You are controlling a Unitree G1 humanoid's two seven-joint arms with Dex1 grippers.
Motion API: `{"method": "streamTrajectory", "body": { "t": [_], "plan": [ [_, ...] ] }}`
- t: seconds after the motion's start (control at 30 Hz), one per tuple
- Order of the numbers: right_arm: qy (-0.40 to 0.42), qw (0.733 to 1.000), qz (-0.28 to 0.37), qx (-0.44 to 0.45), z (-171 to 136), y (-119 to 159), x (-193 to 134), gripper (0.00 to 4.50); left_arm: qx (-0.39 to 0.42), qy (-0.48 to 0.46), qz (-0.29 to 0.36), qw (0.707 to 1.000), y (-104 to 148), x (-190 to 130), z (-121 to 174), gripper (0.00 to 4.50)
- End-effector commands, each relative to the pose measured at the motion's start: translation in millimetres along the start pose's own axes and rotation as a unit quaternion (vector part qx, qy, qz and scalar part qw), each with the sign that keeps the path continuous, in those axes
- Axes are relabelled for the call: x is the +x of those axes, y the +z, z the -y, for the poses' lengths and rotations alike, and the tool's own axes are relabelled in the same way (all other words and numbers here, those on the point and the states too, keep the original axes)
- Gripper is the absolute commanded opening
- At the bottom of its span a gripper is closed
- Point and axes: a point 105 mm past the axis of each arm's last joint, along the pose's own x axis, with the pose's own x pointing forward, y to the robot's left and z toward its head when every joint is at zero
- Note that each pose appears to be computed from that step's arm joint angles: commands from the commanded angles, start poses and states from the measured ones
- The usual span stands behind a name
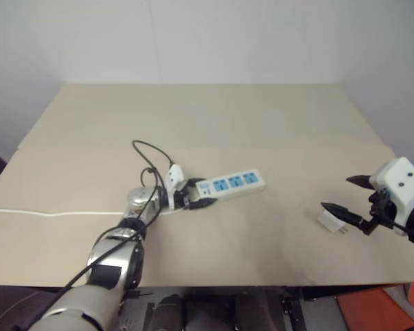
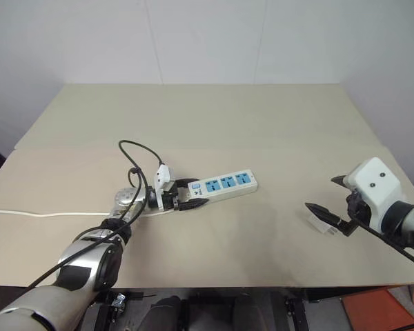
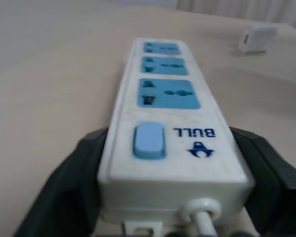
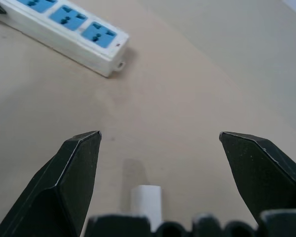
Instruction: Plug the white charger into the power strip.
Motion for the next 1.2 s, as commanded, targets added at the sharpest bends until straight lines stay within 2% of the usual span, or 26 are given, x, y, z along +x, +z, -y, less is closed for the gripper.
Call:
{"method": "streamTrajectory", "body": {
  "t": [0.03,0.17,0.27,0.37,0.5,0.7,0.93,1.2],
  "plan": [
    [-0.009,1.000,0.015,-0.025,4.6,11.4,-1.4,4.50,0.000,0.003,-0.018,1.000,-9.6,-4.7,2.4,3.30],
    [0.023,0.999,-0.023,-0.031,1.8,10.9,3.9,4.50,0.004,-0.031,-0.003,1.000,-2.3,-6.3,6.8,3.30],
    [0.082,0.993,-0.075,-0.034,-0.2,16.4,8.2,4.50,0.020,-0.064,0.005,0.998,4.2,-10.1,10.8,3.30],
    [0.123,0.987,-0.107,-0.001,-0.2,22.0,19.0,4.50,0.015,-0.104,0.018,0.994,9.9,-15.1,16.6,3.30],
    [0.119,0.973,-0.197,0.031,5.2,10.9,42.5,4.50,0.030,-0.150,0.007,0.988,10.4,-19.8,26.2,3.30],
    [0.125,0.946,-0.296,0.036,4.7,-3.7,70.5,4.50,0.042,-0.160,0.023,0.986,11.7,-18.6,34.8,3.30],
    [0.138,0.924,-0.355,0.032,6.2,-24.1,72.4,4.50,0.059,-0.131,0.028,0.989,11.1,-25.4,32.5,3.30],
    [0.122,0.913,-0.387,0.047,12.4,-44.1,71.2,4.50,0.058,-0.117,0.036,0.991,9.1,-25.3,34.1,3.30]
  ]
}}
